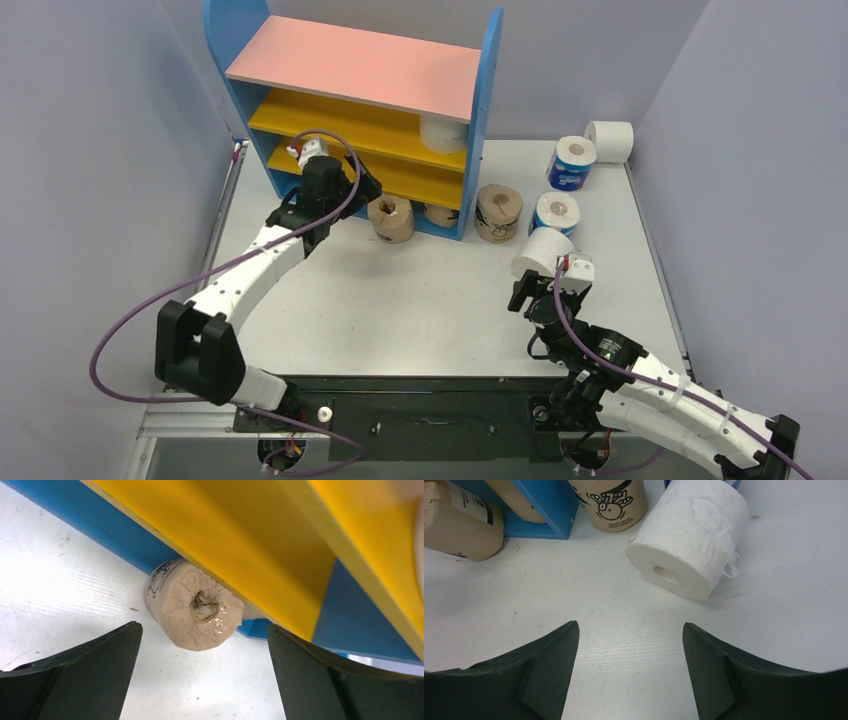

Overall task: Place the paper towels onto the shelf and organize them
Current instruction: Place the paper towel on the shelf.

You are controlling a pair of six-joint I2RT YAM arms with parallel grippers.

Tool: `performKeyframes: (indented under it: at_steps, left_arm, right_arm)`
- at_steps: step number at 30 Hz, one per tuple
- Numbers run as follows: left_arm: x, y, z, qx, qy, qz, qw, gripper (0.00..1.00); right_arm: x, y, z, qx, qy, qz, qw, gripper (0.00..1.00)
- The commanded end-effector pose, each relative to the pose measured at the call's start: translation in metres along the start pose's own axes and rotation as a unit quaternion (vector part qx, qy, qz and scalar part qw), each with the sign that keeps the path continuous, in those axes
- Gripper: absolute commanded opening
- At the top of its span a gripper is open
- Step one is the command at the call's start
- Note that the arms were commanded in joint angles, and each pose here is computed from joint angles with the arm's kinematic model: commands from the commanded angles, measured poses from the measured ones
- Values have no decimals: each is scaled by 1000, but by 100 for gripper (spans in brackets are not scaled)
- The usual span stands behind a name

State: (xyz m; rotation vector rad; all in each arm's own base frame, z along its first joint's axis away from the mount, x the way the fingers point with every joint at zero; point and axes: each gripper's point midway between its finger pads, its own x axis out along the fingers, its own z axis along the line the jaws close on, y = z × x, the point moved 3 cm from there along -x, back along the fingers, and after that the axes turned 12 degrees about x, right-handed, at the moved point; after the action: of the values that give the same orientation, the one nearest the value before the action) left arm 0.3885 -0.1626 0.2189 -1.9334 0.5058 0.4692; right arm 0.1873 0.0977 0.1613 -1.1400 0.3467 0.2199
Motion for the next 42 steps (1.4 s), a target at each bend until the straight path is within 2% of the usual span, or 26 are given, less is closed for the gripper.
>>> performKeyframes:
  at_steps: [1,3,4,5,6,7,10,14,17,23,42]
  left_arm:
    - [-20,-18,-2,-10,30,-62,998,96]
    - [-24,-11,5,-16,36,-76,996,96]
    - [-24,5,15,-14,34,-73,997,96]
    - [-25,-1,11,-18,53,-105,993,96]
    - [-25,18,24,-15,51,-103,993,97]
    - [-27,25,30,-15,68,-130,989,97]
    - [-34,38,36,-14,103,-162,981,96]
    - [-30,57,48,3,97,-149,984,86]
    - [-13,72,49,22,88,-108,990,75]
    - [18,96,39,23,107,-58,992,64]
    - [78,99,15,32,105,-38,993,52]
  right_arm:
    - [-1,-10,5,16,-9,-16,1000,71]
    - [-1,-10,5,18,-11,-16,1000,71]
    - [-1,-10,4,19,-12,-17,1000,71]
    - [-1,-10,4,19,-13,-18,1000,71]
    - [-1,-10,4,19,-13,-19,1000,70]
    - [-1,-10,4,21,-13,-20,999,70]
    - [-2,-10,3,24,-16,-22,999,70]
    - [-2,-10,4,26,-20,-22,999,70]
    - [-3,-11,3,28,-22,-23,999,70]
    - [-4,-11,4,30,-24,-24,999,70]
    - [-3,-13,3,28,-20,-26,999,70]
